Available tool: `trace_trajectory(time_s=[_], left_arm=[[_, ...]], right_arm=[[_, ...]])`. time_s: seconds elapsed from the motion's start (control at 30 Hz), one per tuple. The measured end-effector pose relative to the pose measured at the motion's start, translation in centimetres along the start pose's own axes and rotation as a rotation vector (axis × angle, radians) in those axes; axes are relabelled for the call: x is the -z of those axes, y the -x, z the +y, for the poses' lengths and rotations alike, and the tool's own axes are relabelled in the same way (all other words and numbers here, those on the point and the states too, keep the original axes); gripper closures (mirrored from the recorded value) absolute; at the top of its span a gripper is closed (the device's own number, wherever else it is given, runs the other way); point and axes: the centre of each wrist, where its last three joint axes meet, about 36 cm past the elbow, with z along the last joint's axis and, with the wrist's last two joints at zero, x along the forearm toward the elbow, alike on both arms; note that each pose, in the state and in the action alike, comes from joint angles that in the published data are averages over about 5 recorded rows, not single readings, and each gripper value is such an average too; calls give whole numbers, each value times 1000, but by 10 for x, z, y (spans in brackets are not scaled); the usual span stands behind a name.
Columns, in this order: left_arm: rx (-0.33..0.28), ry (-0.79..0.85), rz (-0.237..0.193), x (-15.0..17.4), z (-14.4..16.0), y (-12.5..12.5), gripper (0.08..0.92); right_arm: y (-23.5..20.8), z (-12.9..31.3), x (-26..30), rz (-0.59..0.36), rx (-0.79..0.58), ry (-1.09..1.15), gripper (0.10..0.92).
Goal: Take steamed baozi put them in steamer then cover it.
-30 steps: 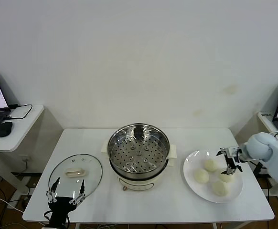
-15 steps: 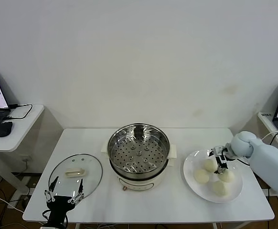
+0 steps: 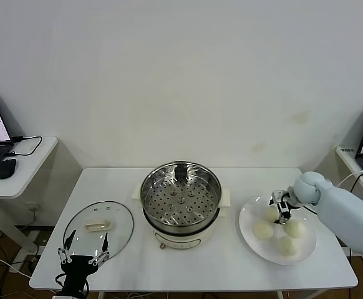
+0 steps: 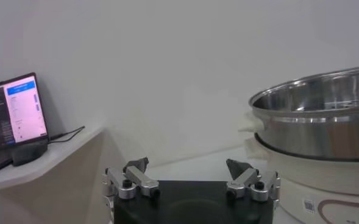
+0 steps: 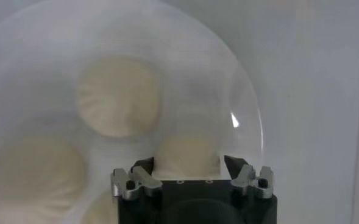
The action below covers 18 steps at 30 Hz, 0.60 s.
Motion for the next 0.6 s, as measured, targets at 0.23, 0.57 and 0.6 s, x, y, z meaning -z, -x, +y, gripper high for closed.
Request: trace_trajectory(time_s=[0.23,0.57,0.6], left_arm=[[-2,2,-2,1,1,0,177],[-8,9,-9,2,3,2,177],[-9,10,-10,2,3,2,177]], right_arm=[[-11,-2,-3,4,2,0,445],[-62,-8,-10,-20,-18,-3,445],[-71,-10,-10,-25,-25,-5,445]])
